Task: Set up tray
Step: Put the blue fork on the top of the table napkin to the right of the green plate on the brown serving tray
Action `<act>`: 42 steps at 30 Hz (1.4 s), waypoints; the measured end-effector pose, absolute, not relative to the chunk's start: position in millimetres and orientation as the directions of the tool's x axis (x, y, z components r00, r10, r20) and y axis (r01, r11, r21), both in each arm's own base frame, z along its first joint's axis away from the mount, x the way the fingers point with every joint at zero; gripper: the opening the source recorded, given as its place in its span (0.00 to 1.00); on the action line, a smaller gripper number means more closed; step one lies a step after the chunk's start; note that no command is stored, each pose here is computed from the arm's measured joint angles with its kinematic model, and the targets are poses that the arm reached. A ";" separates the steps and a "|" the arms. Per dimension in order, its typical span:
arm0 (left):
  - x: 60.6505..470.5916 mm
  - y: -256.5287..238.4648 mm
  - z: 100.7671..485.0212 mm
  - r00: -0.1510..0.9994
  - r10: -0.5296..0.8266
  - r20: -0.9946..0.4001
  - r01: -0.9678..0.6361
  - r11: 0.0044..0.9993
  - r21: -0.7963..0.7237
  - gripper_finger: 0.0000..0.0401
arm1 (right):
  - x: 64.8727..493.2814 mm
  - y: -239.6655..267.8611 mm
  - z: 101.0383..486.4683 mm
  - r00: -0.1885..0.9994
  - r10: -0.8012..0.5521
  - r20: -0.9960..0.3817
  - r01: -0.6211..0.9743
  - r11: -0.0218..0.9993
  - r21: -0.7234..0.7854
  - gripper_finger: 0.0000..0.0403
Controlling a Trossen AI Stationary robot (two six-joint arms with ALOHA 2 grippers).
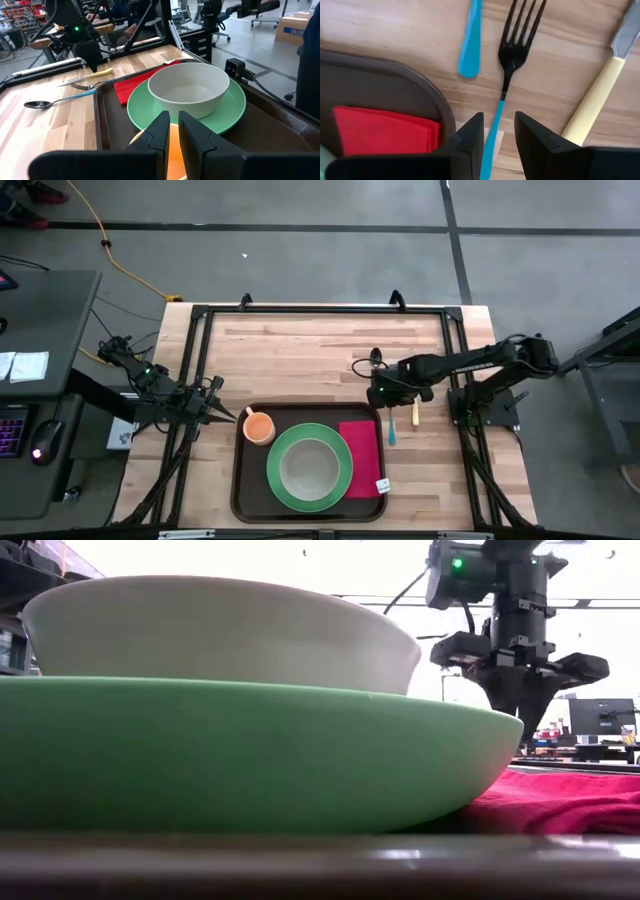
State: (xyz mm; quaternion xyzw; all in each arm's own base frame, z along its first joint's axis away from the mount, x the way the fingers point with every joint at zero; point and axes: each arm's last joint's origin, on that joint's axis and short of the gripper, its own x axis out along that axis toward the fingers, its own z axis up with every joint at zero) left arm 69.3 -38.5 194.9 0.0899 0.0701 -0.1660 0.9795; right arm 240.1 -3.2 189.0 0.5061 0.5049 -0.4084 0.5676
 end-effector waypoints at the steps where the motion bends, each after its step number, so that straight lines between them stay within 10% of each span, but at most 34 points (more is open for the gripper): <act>1: 69.3 -38.5 195.0 0.935 -0.312 -0.167 0.337 0.930 0.147 0.18 | 240.7 -2.9 187.4 0.150 0.057 -0.987 0.975 0.154 0.157 0.22; 42: 69.3 -38.6 195.0 0.935 -0.314 -0.167 0.338 0.931 0.141 0.18 | 233.5 -1.2 152.8 0.151 0.108 -0.983 0.977 0.134 0.165 0.29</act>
